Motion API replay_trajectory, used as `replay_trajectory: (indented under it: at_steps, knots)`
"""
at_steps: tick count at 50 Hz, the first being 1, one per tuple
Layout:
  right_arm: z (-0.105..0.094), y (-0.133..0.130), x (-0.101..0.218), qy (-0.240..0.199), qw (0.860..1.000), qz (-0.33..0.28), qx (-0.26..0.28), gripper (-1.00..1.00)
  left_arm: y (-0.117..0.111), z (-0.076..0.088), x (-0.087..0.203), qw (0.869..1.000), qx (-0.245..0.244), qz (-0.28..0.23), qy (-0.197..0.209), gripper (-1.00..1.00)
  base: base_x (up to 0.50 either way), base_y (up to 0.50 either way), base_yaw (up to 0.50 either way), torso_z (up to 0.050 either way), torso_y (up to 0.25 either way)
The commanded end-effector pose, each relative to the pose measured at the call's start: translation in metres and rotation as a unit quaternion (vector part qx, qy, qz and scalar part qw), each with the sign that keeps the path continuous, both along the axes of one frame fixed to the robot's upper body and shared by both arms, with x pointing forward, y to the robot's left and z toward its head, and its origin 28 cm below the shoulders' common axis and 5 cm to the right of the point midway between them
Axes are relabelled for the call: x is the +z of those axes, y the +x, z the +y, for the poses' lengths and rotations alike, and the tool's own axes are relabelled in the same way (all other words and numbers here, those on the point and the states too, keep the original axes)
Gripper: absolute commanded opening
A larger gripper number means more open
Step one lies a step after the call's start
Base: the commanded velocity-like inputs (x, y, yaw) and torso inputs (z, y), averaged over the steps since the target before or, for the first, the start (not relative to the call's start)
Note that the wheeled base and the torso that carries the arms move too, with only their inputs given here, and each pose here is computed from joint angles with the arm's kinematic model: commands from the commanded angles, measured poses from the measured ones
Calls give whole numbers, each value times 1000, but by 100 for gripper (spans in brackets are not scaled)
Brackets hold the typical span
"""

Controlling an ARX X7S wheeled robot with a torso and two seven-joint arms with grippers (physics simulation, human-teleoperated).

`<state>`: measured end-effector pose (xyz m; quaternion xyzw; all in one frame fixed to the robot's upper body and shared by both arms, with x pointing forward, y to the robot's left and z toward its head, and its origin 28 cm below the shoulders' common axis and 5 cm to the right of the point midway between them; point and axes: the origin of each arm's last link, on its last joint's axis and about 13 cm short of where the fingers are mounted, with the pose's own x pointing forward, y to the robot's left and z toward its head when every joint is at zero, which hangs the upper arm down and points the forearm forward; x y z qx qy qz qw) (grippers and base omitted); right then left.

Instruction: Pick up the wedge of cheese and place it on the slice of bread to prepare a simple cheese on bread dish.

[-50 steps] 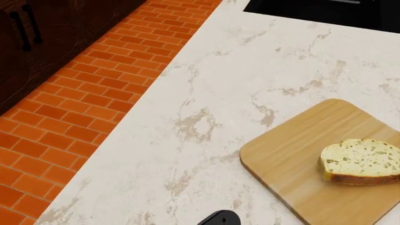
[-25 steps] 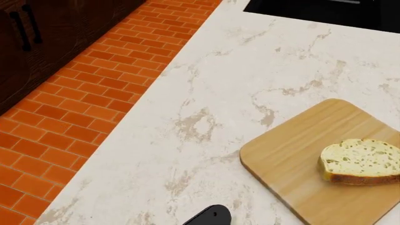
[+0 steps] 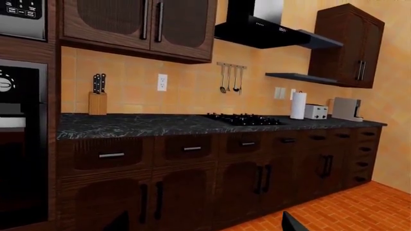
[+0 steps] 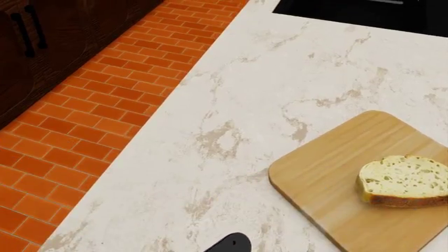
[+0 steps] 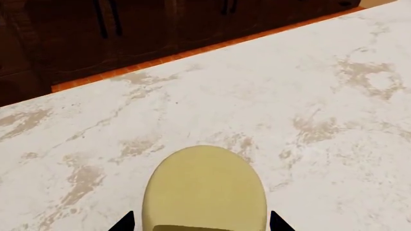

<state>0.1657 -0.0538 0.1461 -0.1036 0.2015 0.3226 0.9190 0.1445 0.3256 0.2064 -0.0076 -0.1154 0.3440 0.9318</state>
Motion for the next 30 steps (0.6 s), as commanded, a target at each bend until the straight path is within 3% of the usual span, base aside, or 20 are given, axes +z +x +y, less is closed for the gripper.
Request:
replay_trajectory:
  at_steps: [1, 2, 15, 20, 26, 30]
  knots:
    - [0, 1, -3, -1, 1000, -4, -3, 100, 0, 0, 0, 1000, 1, -1, 1, 100, 0, 0, 0, 0, 0]
    - [0, 0, -1, 1, 1000, -8, -5, -100, 0, 0, 0, 1000, 1, -1, 1, 100, 0, 0, 0, 0, 0]
    - [-6, -10, 25, 8, 998, -67, -17, -100, 1, 0, 0, 1000, -2, 5, 0, 100, 0, 0, 0, 0, 0]
    - [-22, -2, 54, 49, 994, -84, -51, -100, 1, 0, 0, 1000, -1, 8, -1, 100, 0, 0, 0, 0, 0]
    - [-35, 6, 85, 62, 987, -123, -87, -100, 1, -1, 0, 1000, -1, 4, -1, 100, 0, 0, 0, 0, 0]
    - [-47, 18, 109, 74, 975, -152, -144, -100, 0, -1, 0, 1000, -1, 2, -1, 100, 0, 0, 0, 0, 0]
